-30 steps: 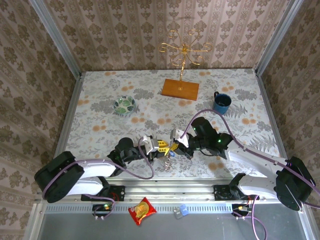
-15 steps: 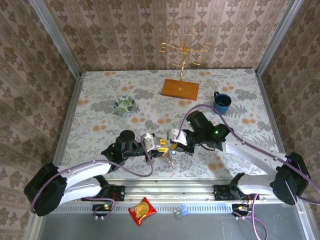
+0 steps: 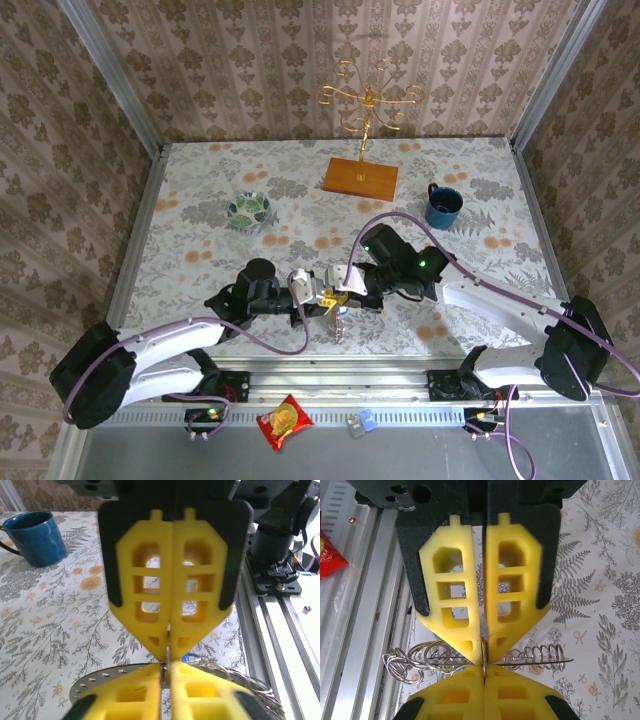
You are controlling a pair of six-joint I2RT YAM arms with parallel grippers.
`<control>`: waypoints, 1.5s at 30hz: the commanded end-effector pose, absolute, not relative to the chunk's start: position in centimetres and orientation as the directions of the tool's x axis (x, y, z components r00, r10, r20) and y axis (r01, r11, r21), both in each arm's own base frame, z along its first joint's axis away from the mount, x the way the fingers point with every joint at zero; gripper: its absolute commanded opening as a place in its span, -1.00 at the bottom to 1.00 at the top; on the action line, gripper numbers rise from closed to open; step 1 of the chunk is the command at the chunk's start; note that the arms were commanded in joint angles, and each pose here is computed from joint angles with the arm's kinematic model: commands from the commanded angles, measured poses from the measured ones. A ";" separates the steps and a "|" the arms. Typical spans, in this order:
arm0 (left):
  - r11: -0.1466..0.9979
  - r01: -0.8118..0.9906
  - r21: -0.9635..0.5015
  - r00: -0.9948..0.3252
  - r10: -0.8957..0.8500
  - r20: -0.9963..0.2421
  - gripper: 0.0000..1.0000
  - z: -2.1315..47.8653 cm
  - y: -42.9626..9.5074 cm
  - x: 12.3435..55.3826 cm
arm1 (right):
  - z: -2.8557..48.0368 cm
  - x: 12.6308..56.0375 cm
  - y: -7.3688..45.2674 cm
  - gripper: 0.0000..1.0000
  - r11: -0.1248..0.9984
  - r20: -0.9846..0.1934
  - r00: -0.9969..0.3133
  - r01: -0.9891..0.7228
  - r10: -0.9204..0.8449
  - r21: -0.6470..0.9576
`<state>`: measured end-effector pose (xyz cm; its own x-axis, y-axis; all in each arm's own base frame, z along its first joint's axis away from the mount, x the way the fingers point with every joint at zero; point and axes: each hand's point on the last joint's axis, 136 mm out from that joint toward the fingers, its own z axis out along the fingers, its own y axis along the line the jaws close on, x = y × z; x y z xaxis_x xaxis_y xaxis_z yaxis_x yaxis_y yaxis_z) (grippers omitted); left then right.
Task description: Put the keys on the keyring
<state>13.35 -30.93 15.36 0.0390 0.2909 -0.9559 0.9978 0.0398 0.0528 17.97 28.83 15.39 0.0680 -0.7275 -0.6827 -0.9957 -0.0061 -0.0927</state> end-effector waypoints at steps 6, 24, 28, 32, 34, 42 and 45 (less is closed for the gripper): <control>0.065 0.995 0.073 0.059 0.202 -0.978 -1.00 17.3 -31.0 14.0 | 18.4 17.9 29.0 -0.34 0.108 -0.865 -0.052 -0.994 -0.499 -0.002; 0.044 0.998 0.036 0.035 0.004 -0.999 -1.00 19.0 -31.3 13.4 | 19.5 18.0 27.5 -0.19 0.178 -0.956 -0.162 -0.977 -0.244 0.120; 0.038 0.999 0.038 0.038 0.000 -0.999 -1.00 19.1 -31.3 13.3 | 19.5 18.0 27.5 -0.20 0.178 -0.956 -0.155 -0.978 -0.248 0.112; 0.034 0.999 0.037 0.037 -0.003 -0.999 -1.00 19.1 -31.3 13.3 | 19.7 17.9 27.7 -0.21 0.162 -0.955 -0.146 -0.981 -0.257 0.106; 0.032 0.999 0.038 0.039 -0.007 -0.999 -1.00 19.2 -31.3 13.2 | 19.9 18.0 27.8 -0.22 0.158 -0.957 -0.142 -0.982 -0.253 0.104; 0.021 0.999 0.032 0.032 -0.017 -0.999 -1.00 19.3 -31.3 13.1 | 19.9 18.4 28.2 -0.36 0.154 -0.958 -0.141 -0.983 -0.250 0.105; 0.015 0.999 0.032 0.032 -0.023 -0.999 -1.00 19.4 -31.3 13.0 | 19.8 18.6 28.5 -0.48 0.148 -0.957 -0.145 -0.983 -0.253 0.110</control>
